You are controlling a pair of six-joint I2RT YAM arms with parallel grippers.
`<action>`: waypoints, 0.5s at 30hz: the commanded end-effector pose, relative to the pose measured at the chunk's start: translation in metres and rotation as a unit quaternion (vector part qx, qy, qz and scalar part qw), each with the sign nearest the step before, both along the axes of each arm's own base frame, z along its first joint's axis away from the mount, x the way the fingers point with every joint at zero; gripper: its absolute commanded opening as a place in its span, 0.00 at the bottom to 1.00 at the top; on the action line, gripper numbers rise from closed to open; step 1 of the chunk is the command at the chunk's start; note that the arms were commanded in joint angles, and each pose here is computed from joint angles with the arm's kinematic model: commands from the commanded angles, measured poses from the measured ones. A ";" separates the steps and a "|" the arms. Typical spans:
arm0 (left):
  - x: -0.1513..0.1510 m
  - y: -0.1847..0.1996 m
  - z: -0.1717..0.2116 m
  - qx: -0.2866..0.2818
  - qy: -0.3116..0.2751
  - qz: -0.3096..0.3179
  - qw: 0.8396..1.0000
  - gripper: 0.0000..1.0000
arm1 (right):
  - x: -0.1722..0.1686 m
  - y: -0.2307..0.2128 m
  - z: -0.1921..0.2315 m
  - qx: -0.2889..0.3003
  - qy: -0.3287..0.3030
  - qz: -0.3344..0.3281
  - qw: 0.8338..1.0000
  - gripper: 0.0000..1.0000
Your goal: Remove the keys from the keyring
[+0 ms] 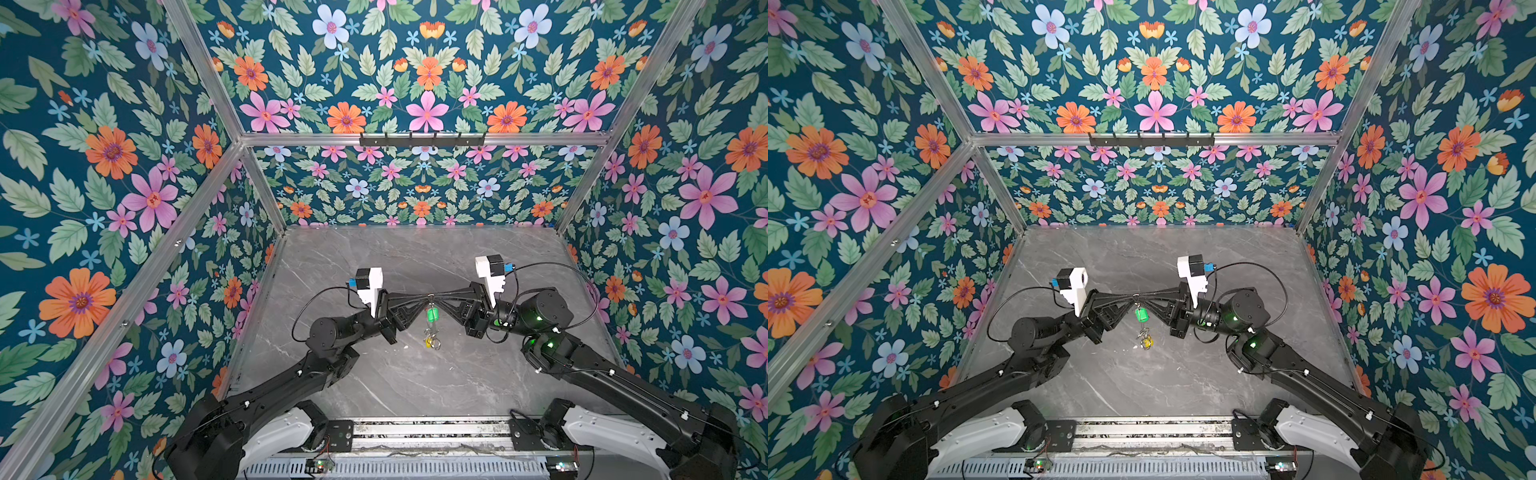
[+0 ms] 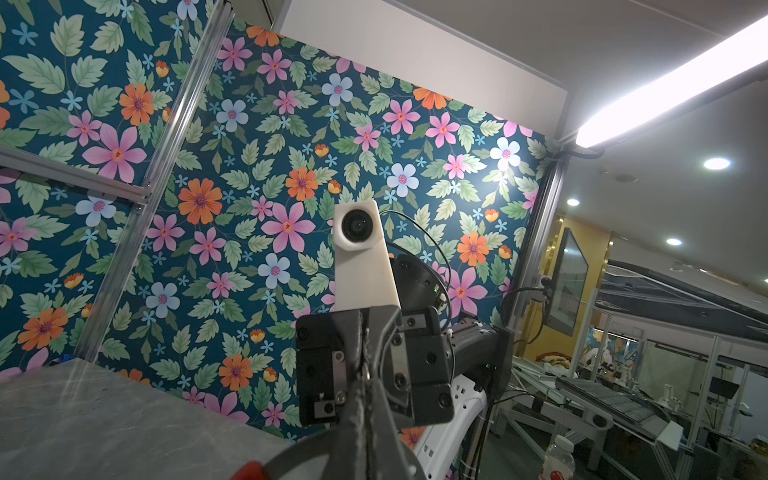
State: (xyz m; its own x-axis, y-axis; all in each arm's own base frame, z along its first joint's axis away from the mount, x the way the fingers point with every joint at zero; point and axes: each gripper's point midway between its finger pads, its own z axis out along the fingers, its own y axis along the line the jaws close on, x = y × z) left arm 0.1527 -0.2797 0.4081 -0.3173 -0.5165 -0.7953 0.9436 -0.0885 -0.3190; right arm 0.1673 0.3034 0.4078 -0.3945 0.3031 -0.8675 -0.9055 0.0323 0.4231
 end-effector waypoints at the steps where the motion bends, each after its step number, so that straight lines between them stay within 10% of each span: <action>1: -0.003 0.005 0.007 -0.015 -0.016 0.007 1.000 0.00 | -0.003 -0.002 0.003 0.001 -0.004 0.003 1.000 0.00; 8: -0.005 0.011 -0.001 -0.004 0.005 0.013 1.000 0.49 | -0.007 -0.006 -0.015 -0.065 0.010 -0.009 0.998 0.00; 15: -0.008 0.006 -0.021 0.078 0.028 0.016 0.996 0.54 | -0.019 -0.013 -0.041 -0.191 0.001 0.000 0.982 0.00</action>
State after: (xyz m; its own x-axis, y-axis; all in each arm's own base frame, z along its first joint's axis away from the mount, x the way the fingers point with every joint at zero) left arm 0.1405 -0.2652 0.4050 -0.3266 -0.4857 -0.8108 0.9361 -0.0476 -0.3486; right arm 0.1561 0.2924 0.3971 -0.3913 0.1150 -0.9131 -0.9015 0.1514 0.4054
